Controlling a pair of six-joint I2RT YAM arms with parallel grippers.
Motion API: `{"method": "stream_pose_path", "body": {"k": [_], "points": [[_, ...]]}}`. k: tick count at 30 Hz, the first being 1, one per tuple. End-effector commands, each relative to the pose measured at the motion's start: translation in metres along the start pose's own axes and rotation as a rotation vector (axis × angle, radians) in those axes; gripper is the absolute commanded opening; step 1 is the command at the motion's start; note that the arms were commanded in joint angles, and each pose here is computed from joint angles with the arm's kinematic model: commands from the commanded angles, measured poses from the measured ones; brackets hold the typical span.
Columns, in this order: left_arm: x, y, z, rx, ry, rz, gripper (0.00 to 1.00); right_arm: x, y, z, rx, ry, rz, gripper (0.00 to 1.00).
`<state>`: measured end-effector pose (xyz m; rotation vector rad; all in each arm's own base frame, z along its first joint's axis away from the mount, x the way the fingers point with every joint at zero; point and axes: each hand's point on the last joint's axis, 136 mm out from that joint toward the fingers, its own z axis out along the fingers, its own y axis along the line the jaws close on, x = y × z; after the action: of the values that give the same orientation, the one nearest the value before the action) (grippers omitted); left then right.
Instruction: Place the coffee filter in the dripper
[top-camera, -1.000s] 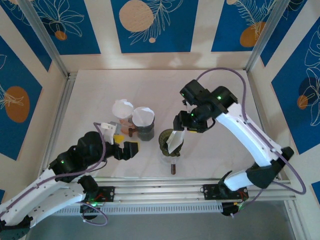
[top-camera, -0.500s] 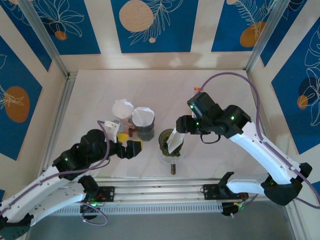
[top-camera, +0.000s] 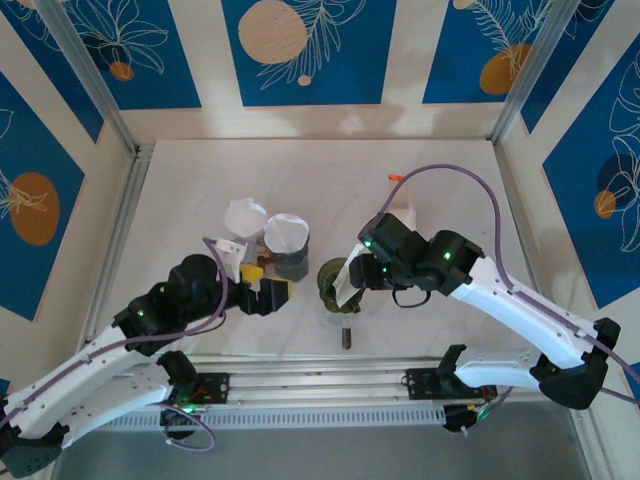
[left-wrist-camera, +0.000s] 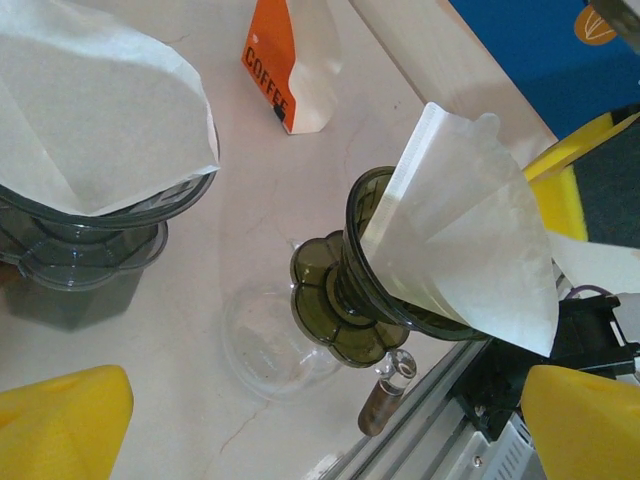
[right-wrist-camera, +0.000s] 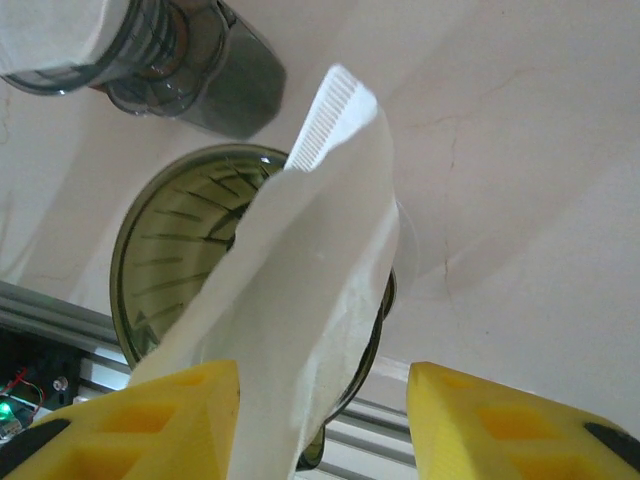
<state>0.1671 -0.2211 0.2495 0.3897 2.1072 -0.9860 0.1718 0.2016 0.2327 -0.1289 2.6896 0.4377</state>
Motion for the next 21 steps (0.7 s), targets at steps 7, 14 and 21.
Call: {"method": "stream_pose_path", "body": {"k": [7,14,21], "points": [[-0.022,-0.019,-0.002,0.064,-0.039,0.012,1.00,0.002,0.000,0.002,0.000,-0.006,0.022,0.22],[-0.023,-0.025,0.003,0.071,0.003,0.042,1.00,-0.002,-0.009,-0.010,0.098,0.077,-0.065,0.00],[-0.022,-0.032,0.018,0.106,0.043,0.041,1.00,-0.005,-0.007,-0.008,0.199,0.206,-0.199,0.00]]}}
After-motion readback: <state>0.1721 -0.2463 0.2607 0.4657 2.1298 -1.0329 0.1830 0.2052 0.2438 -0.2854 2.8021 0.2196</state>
